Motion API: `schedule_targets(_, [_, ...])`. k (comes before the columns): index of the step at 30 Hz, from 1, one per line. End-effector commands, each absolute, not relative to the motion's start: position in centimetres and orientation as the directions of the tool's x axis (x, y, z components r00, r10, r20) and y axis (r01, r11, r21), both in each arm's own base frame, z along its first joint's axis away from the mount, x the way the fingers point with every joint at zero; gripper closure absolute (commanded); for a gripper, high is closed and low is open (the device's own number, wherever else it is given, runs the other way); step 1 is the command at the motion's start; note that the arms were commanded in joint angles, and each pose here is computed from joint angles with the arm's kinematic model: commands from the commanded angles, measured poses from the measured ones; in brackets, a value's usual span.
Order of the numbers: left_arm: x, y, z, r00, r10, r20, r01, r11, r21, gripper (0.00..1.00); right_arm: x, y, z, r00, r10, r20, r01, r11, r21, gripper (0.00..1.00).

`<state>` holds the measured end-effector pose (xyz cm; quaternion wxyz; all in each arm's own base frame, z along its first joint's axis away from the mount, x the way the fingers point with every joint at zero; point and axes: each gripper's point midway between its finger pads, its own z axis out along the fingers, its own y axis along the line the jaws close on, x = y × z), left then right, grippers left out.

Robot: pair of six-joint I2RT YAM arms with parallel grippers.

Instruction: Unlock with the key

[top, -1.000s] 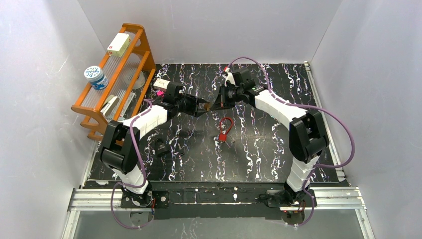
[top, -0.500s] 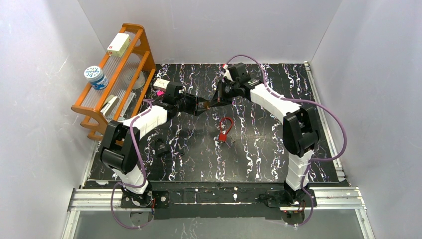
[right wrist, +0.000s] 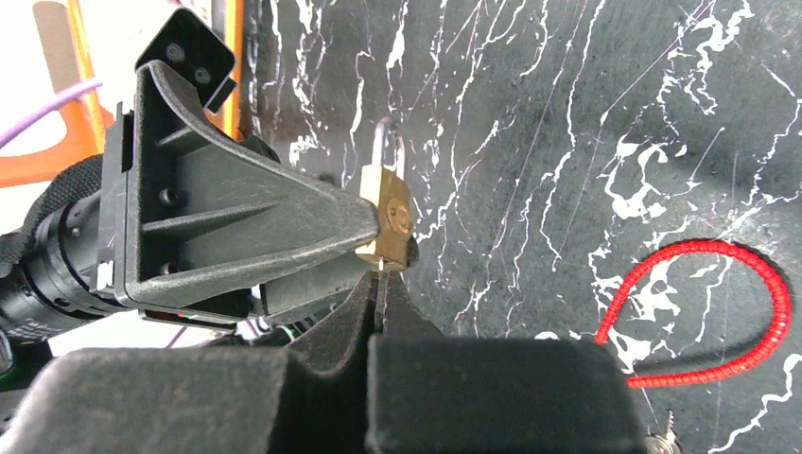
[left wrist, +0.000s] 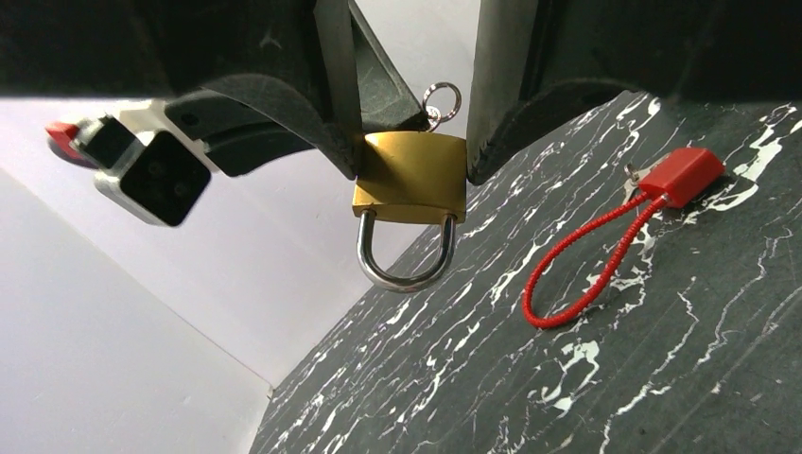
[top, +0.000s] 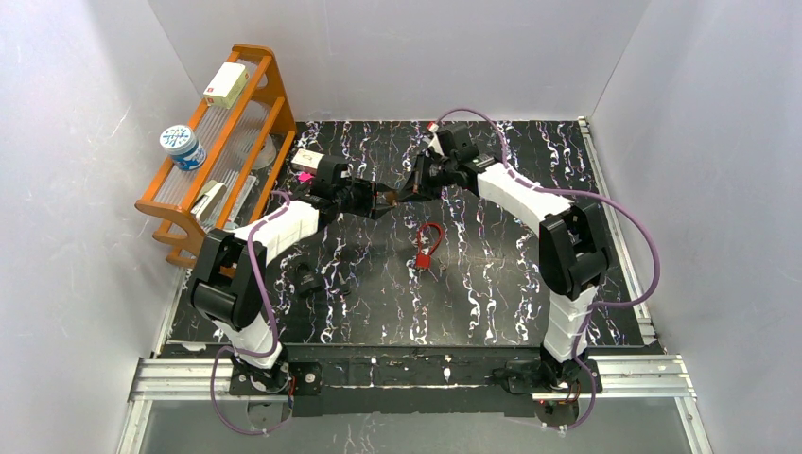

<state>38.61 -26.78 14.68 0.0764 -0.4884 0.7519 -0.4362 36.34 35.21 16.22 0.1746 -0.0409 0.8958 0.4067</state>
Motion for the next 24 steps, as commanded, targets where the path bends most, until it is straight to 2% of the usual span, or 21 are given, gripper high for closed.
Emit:
schedule_targets(1, [37.9,-28.7,21.2,-0.601,-0.731,0.323,-0.545,0.08,-0.834,0.97,37.4,35.0,21.3,-0.934,0.205,-0.292,-0.162,0.486,0.859,0.99])
schedule_targets(4, [38.6,-28.7,23.1,-0.617,-0.732,0.291,-0.475,0.052,-0.878,0.98,38.0,34.0,24.1,-0.915,0.306,-0.264,-0.134,0.385,0.913,0.99])
schedule_targets(5, [38.8,-28.8,23.7,-0.624,-0.729,0.282,-0.453,0.043,-0.891,0.98,37.9,33.6,24.1,-0.923,0.323,-0.208,-0.083,0.361,0.929,0.99])
schedule_targets(6, [39.3,-28.9,24.7,-0.634,-0.728,0.261,-0.404,0.023,-0.915,0.98,37.8,33.2,24.7,-0.933,0.341,-0.114,-0.015,0.28,0.96,0.99])
schedule_targets(7, [39.4,-28.9,25.2,-0.636,-0.727,0.259,-0.388,0.012,-0.922,0.98,37.8,33.1,25.3,-0.929,0.36,-0.082,0.006,0.237,0.971,0.99])
schedule_targets(15, [39.0,-28.4,27.8,-0.648,-0.733,0.207,-0.282,-0.022,-0.959,0.98,37.3,32.7,28.8,-0.898,0.432,0.077,0.091,0.012,0.996,0.99])
schedule_targets(16, [39.0,-28.3,27.9,-0.649,-0.738,0.187,-0.264,-0.012,-0.964,0.97,37.3,32.7,29.0,-0.902,0.428,0.058,0.072,0.018,0.997,0.91])
schedule_targets(18, [38.9,-28.0,28.1,-0.649,-0.747,0.146,-0.231,0.01,-0.973,0.97,36.9,32.5,28.8,-0.905,0.425,0.003,0.034,0.065,0.997,0.66])
schedule_targets(19, [39.0,-27.9,28.2,-0.649,-0.751,0.121,-0.212,0.026,-0.977,0.97,36.8,32.2,28.7,-0.901,0.433,-0.039,0.005,0.099,0.995,0.5])
schedule_targets(20, [39.0,-27.8,28.2,-0.65,-0.754,0.093,-0.194,0.046,-0.98,0.97,36.6,31.7,28.4,-0.894,0.439,-0.087,-0.028,0.138,0.99,0.42])
schedule_targets(21, [39.0,-27.7,28.1,-0.648,-0.76,0.06,-0.176,0.073,-0.982,0.97,36.3,31.3,28.3,-0.886,0.442,-0.137,-0.065,0.175,0.982,0.35])
schedule_targets(24, [39.1,-27.0,27.3,-0.638,-0.769,-0.049,-0.141,0.179,-0.974,0.97,35.1,29.4,27.9,-0.859,0.421,-0.293,-0.189,0.272,0.944,0.29])
